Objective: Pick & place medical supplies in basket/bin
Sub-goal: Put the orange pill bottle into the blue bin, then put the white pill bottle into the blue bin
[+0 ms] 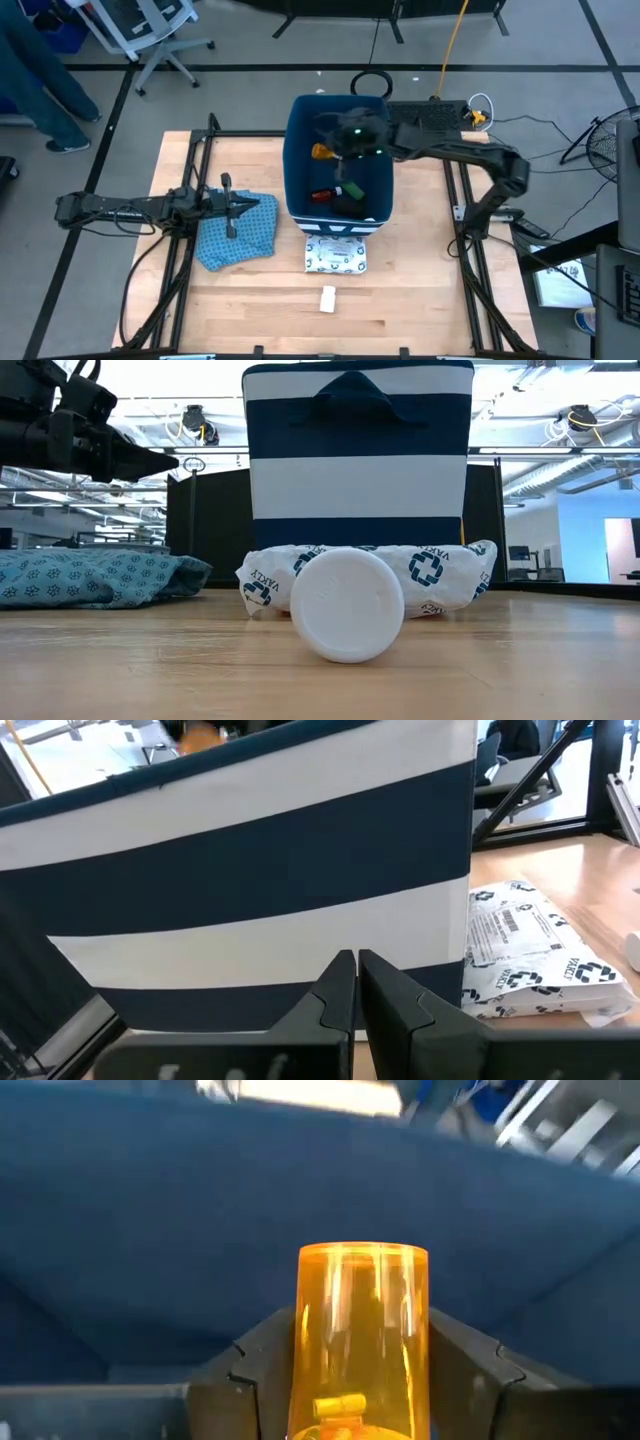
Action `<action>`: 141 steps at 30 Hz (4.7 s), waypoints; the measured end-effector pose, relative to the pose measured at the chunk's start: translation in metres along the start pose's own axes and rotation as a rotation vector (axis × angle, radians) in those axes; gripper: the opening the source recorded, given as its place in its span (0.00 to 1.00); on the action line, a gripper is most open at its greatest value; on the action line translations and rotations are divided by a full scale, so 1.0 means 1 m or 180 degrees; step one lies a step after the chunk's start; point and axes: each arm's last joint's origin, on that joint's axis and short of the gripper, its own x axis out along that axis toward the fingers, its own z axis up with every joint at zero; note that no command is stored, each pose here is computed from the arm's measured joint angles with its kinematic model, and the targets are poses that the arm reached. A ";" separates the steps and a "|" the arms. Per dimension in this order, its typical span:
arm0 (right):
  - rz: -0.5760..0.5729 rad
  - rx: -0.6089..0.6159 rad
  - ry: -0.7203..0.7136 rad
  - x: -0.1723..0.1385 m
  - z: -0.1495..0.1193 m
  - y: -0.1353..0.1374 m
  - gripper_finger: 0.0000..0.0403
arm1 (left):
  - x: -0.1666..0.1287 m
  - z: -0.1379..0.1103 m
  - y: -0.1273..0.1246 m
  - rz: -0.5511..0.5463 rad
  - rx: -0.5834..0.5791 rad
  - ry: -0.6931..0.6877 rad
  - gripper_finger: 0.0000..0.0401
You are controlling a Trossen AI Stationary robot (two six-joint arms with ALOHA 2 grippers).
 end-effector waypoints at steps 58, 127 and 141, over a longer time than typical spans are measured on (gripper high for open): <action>-0.0233 0.0183 0.0033 -0.023 0.006 0.003 0.58 | 0.000 -0.005 -0.001 -0.0034 -0.0002 0.0152 0.05; 0.0489 -0.0029 -0.2880 -0.144 -0.230 0.118 0.00 | 0.017 0.053 -0.027 -0.0583 -0.0149 0.0115 0.05; 0.0491 -0.0021 -0.2911 -0.145 -0.229 0.118 0.00 | 0.141 0.155 -0.148 -0.1523 0.1484 0.1479 0.05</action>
